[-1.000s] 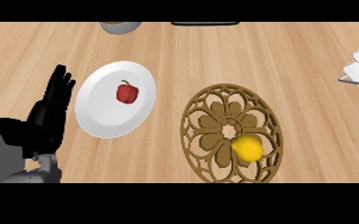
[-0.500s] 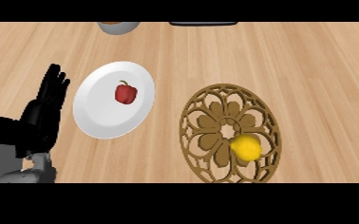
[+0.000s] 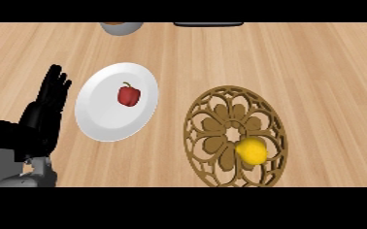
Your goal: Pick the cupcake from the placemat and place it in the tiered shelf
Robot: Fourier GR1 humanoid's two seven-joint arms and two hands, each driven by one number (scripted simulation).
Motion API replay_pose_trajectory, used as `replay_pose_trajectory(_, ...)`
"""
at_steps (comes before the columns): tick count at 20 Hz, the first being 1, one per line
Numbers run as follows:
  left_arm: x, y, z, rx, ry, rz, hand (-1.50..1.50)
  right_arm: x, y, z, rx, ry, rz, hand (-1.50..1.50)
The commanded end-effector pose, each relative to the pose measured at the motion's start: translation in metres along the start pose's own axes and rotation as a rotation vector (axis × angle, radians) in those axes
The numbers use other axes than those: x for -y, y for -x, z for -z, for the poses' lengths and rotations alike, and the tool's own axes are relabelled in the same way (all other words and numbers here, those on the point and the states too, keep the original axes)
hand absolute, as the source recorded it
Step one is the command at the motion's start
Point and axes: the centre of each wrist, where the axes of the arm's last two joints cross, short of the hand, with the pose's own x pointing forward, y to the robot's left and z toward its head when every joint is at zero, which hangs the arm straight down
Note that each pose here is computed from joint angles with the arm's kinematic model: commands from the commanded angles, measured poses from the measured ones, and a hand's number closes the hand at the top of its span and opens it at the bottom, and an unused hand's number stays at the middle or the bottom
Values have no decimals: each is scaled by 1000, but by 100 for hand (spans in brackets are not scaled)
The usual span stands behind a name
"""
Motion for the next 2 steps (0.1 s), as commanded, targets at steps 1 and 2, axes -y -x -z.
replay_pose_trajectory(1, 18, 0, -6, 17, 0, 4, 0, 38, 5, -10, 27, -2, 25, -150)
replay_pose_trajectory(2, -4, 13, -1, -5, -12, -7, 0, 39, 3, -10, 12, -13, 28, -150)
